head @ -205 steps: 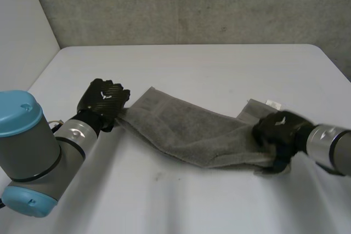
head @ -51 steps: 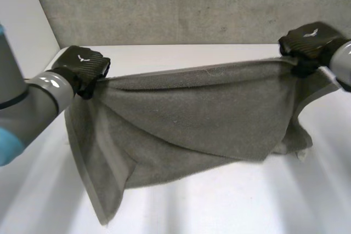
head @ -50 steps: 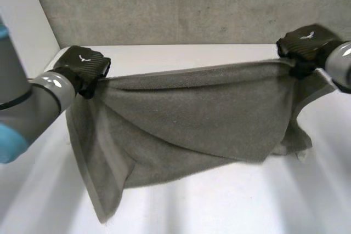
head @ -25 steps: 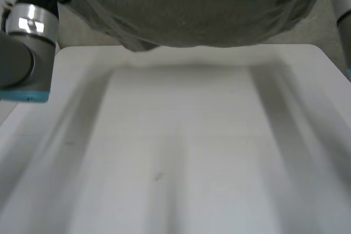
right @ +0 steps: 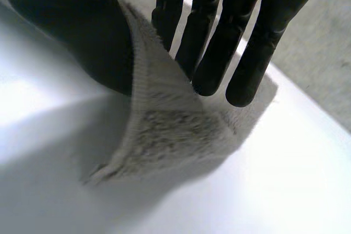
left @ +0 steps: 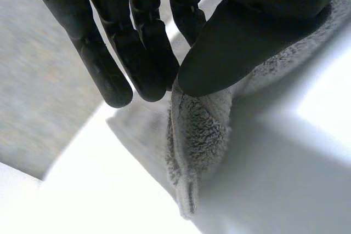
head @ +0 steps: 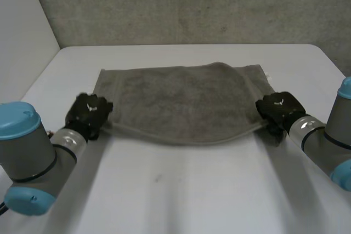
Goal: Fold the towel.
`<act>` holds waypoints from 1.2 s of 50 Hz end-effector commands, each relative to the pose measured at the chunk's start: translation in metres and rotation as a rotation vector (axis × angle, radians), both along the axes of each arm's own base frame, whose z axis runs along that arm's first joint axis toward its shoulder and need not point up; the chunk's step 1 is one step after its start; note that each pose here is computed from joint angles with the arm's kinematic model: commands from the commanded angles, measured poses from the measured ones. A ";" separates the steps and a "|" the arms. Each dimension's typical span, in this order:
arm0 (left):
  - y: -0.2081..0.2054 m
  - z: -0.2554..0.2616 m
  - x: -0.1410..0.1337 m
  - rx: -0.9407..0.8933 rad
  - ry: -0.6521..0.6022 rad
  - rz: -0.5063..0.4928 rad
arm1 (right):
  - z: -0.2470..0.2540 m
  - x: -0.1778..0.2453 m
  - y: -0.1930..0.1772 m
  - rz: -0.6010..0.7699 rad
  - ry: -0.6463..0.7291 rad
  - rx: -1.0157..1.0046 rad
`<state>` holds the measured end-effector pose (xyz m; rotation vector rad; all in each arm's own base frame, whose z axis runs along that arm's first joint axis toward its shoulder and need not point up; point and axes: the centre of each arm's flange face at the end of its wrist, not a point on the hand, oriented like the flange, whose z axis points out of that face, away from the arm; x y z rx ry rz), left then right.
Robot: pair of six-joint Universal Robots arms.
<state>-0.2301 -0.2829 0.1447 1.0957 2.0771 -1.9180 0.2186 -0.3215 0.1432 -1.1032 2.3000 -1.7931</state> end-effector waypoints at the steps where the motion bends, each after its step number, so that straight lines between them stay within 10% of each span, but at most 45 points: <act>1: 0.015 -0.004 0.001 0.099 -0.046 -0.012 | -0.009 -0.018 0.003 -0.017 -0.023 0.122; 18: 0.018 -0.007 -0.001 0.110 -0.044 -0.020 | -0.017 -0.061 -0.023 -0.199 -0.200 0.105; 60: 0.013 -0.025 0.017 0.177 -0.052 0.036 | -0.008 -0.062 -0.016 -0.159 -0.095 0.014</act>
